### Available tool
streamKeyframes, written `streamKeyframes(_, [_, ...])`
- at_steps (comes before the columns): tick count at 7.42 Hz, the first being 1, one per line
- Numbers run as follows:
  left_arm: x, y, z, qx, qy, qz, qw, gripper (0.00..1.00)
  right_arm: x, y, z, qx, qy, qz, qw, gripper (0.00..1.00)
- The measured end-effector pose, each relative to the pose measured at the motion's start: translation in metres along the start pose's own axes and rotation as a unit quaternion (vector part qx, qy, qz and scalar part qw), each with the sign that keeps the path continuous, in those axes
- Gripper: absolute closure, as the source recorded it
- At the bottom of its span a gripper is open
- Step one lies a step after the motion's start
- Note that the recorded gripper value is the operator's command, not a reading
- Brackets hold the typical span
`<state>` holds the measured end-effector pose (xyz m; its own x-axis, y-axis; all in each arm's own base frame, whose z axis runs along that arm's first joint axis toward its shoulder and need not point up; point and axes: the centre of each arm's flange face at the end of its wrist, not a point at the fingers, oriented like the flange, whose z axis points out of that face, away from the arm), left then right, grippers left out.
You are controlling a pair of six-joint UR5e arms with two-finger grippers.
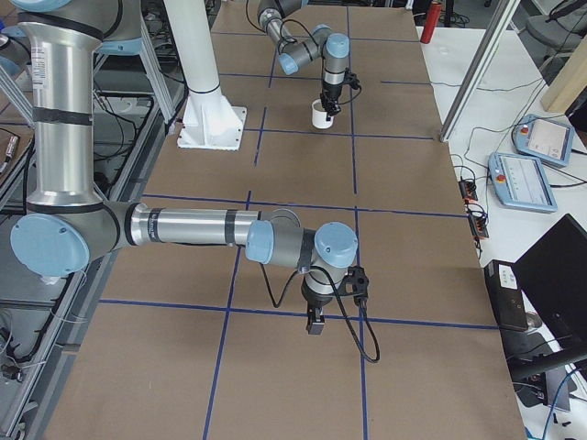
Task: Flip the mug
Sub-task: 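Lift the white mug with the left gripper and carry it toward the table center, then rotate the mug upright and set it down with the left gripper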
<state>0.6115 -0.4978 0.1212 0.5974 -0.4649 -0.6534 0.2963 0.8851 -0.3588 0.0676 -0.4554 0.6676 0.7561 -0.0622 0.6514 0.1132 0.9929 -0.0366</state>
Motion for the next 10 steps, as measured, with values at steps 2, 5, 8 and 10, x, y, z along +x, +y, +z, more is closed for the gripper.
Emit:
streamKeyframes(2, [0.001, 0.021, 0.01, -0.01, -0.003, 0.034, 0.9994, 1.0, 0.0, 0.0, 0.0, 0.0, 0.0, 0.0, 1.0, 0.0])
streamKeyframes(5, [0.002, 0.027, 0.016, -0.001, -0.002, 0.048, 0.9988, 0.38, 0.0, 0.0, 0.0, 0.0, 0.0, 0.0, 1.0, 0.0])
streamKeyframes(8, [0.0, 0.025, 0.02, 0.012, 0.004, 0.052, 0.9986, 0.0, 0.0, 0.0, 0.0, 0.0, 0.0, 0.0, 1.0, 0.0])
streamKeyframes(10, [-0.007, 0.03, 0.006, 0.015, 0.024, 0.06, 0.9978, 0.0, 0.0, 0.0, 0.0, 0.0, 0.0, 0.0, 1.0, 0.0])
